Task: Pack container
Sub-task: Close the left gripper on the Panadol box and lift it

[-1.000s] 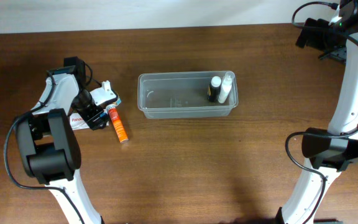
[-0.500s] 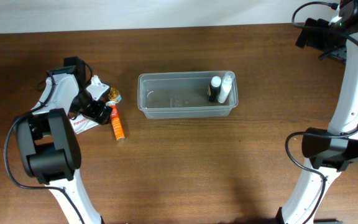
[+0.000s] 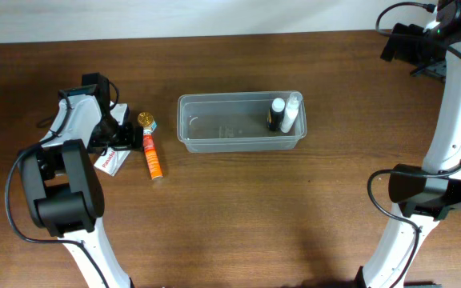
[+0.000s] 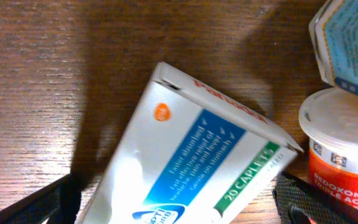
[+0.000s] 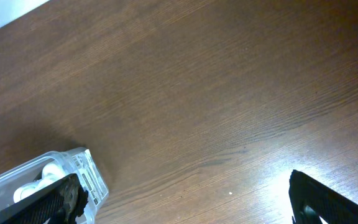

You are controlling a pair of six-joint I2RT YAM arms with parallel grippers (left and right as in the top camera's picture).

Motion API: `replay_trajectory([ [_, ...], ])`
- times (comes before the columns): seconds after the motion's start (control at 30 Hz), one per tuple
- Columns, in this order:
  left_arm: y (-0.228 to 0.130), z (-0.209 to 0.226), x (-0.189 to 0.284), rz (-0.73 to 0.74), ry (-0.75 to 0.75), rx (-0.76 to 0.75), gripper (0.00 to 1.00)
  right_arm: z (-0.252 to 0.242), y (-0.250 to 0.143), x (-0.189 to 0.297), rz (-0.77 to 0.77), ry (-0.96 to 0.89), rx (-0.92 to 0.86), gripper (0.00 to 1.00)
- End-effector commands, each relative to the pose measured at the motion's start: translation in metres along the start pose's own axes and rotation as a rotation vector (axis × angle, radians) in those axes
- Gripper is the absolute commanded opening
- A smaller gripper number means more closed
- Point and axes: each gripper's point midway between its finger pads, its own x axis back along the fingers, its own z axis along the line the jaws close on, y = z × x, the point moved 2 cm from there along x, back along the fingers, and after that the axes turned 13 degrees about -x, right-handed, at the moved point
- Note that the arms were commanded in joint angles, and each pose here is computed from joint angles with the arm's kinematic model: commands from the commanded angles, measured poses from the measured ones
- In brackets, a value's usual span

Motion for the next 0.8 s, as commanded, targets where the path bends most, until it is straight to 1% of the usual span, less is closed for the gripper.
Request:
replay_trajectory([
  [0.0, -0.006, -0.007, -0.013, 0.032, -0.064, 0.063, 0.99, 0.002, 0.000, 0.008, -0.015, 0.012, -0.005, 0.98],
  [0.17, -0.013, 0.011, -0.012, 0.035, -0.052, 0.099, 1.00, 0.002, 0.000, 0.008, -0.015, 0.012, -0.005, 0.98],
  [0.27, -0.017, 0.026, -0.012, 0.033, -0.027, 0.086, 0.98, 0.002, 0.000, 0.008, -0.015, 0.012, -0.005, 0.98],
  [0.3, -0.018, 0.031, -0.012, 0.032, -0.013, 0.078, 0.94, 0.002, 0.000, 0.008, -0.015, 0.012, -0.005, 0.98],
  [0.37, -0.020, 0.041, -0.012, 0.031, 0.011, 0.055, 0.89, 0.002, 0.000, 0.008, -0.015, 0.012, -0.005, 0.98],
  [0.4, -0.021, 0.045, -0.012, 0.033, 0.023, 0.040, 0.81, 0.002, 0.000, 0.008, -0.015, 0.012, -0.005, 0.98],
  [0.53, -0.019, 0.053, -0.012, 0.015, 0.037, -0.021, 0.77, 0.002, 0.000, 0.008, -0.015, 0.012, -0.005, 0.98],
  [0.6, -0.014, 0.055, -0.012, -0.007, 0.048, -0.025, 0.71, 0.002, 0.000, 0.008, -0.015, 0.012, -0.005, 0.98],
  [0.63, -0.012, 0.056, -0.012, -0.014, 0.052, -0.025, 0.66, 0.002, 0.000, 0.008, -0.015, 0.012, -0.005, 0.98],
  [0.67, -0.011, 0.056, -0.012, -0.021, 0.055, -0.025, 0.47, 0.002, 0.000, 0.008, -0.015, 0.012, -0.005, 0.98],
  [0.7, -0.010, 0.056, -0.012, -0.021, 0.055, -0.027, 0.39, 0.002, 0.000, 0.008, -0.014, 0.011, -0.005, 0.98],
  [0.77, -0.010, 0.055, -0.012, -0.021, 0.053, -0.026, 0.37, 0.002, 0.000, 0.008, -0.015, 0.012, -0.005, 0.98],
])
